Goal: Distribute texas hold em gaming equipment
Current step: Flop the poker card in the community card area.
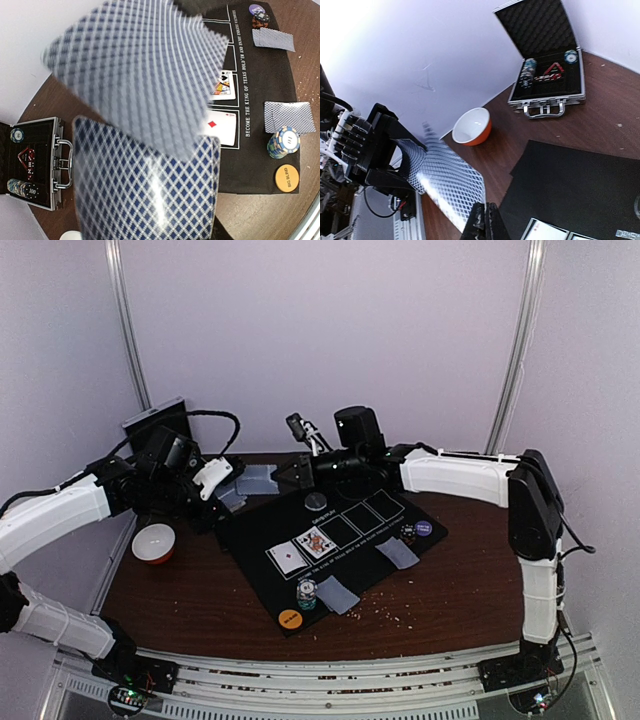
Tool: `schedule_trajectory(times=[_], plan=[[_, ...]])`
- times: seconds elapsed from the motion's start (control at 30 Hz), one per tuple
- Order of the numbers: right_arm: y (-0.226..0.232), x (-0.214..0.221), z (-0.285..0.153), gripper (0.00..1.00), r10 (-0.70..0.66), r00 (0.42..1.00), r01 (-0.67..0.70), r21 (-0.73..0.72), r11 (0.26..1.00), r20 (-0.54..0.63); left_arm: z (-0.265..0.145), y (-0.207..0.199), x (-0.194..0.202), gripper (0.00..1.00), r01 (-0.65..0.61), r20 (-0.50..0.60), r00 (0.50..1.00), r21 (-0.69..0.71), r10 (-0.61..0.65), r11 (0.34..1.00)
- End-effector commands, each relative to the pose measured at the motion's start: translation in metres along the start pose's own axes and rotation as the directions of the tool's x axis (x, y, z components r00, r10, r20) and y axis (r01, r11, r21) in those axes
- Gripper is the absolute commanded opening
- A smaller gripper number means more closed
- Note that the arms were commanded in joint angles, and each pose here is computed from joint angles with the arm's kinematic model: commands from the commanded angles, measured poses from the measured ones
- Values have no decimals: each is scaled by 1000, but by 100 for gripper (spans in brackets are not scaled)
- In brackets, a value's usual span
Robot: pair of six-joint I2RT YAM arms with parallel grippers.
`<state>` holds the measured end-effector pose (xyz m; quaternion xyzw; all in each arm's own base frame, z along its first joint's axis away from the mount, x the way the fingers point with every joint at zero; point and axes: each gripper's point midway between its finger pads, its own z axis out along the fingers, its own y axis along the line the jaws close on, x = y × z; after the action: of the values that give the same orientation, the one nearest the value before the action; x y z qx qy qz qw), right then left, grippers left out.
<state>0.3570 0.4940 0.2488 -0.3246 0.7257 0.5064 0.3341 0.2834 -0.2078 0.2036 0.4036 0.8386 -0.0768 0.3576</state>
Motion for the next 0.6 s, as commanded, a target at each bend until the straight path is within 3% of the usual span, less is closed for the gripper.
schedule_trajectory(times=[0.0,0.1,0.23,0.47,0.57], plan=[[-15,-50,-66,0,-178,981,155,251,956,73,-6,11,-9,36,38,42,998,-67,-36,997],[-46,-48,-107,0,-330,943,311,500,808,-52,-3,13,-8,36,56,38,998,-77,-54,995],[-92,-26,-147,0,-440,833,539,671,510,-334,3,15,-9,36,71,31,997,-82,-68,994],[-143,15,-133,0,-483,490,858,498,123,-725,-1,15,-11,36,93,45,995,-77,-89,993],[-159,44,-112,0,-455,342,930,365,39,-822,-3,14,-8,36,92,47,995,-80,-89,993]])
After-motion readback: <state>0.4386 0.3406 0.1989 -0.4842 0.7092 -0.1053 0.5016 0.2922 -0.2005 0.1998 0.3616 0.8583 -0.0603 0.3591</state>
